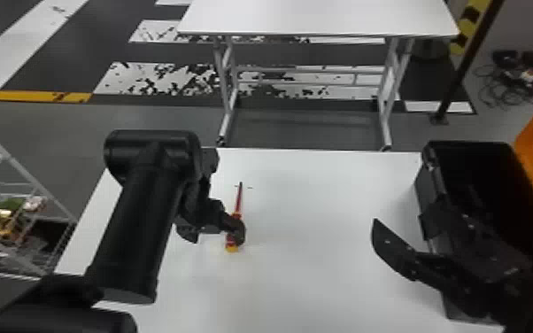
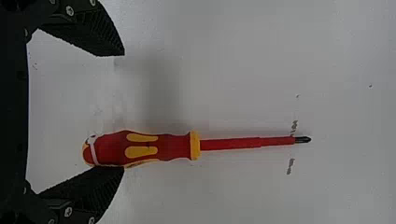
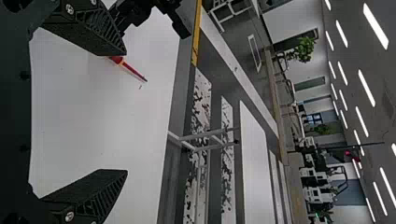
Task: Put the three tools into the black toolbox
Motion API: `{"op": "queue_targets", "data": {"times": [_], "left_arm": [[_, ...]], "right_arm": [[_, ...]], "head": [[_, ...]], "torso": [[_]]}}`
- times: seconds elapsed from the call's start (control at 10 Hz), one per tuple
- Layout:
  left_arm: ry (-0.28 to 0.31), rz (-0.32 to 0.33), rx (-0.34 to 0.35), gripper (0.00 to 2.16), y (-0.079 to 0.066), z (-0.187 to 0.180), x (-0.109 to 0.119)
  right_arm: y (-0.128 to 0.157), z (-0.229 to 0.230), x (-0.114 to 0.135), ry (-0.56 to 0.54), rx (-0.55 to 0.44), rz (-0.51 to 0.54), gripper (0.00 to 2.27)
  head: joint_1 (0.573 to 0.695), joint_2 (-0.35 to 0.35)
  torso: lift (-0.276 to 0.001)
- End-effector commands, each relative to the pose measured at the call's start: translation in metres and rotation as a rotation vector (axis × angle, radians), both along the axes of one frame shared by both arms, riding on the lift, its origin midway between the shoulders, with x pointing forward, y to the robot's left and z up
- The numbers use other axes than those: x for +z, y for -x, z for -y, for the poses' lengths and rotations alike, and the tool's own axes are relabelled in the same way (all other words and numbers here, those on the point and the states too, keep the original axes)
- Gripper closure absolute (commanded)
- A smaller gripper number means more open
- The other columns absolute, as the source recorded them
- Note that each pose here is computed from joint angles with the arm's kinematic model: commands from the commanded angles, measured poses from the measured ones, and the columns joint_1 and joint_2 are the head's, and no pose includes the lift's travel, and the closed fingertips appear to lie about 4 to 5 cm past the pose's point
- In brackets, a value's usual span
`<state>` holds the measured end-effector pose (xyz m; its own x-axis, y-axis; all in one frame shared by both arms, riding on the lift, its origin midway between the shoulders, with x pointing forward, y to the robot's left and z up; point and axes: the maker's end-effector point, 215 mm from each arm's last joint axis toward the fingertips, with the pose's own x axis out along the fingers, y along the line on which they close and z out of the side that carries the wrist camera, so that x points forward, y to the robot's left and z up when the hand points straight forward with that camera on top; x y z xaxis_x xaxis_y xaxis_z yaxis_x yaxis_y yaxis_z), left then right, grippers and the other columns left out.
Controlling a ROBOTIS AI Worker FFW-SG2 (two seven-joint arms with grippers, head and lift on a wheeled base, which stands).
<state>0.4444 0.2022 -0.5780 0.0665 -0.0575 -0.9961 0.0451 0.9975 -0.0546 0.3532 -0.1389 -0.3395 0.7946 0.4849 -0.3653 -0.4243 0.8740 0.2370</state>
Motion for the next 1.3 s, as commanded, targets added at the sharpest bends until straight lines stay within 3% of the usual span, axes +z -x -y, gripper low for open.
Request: {"op": "queue_targets", "data": {"times": [0.0,0.4,0.6,1.0,1.2], "left_arm": [[-0.002,-0.007,-0.001,0.14,0.003,0.0,-0.001],[-0.025,-0.006,-0.013,0.14,0.004,-0.006,-0.002],[-0.009,-0.004,-0.006,0.14,0.003,-0.004,-0.001],[0.033,0.045,-0.004,0.14,-0.03,0.005,0.025],[0.052,0.008,-0.005,0.14,-0.02,0.011,0.017]], "right_arm": [[0.0,0.0,0.0,-0.001,0.0,0.0,0.1],[-0.001,0.001,0.001,-0.002,-0.004,0.004,0.1],[-0.001,0.001,0.003,-0.008,-0.003,0.006,0.1],[0.0,0.004,0.005,-0.006,-0.008,0.014,0.1],[0.0,0.006,0.008,-0.005,-0.011,0.019,0.1]], "head": [[0.695,0.089],[0.695,0.099],[0.695,0.1],[0.695,0.092],[0.695,0.078]], "torso": [[-0.051],[-0.051],[-0.051],[-0.051],[-0.051]]}}
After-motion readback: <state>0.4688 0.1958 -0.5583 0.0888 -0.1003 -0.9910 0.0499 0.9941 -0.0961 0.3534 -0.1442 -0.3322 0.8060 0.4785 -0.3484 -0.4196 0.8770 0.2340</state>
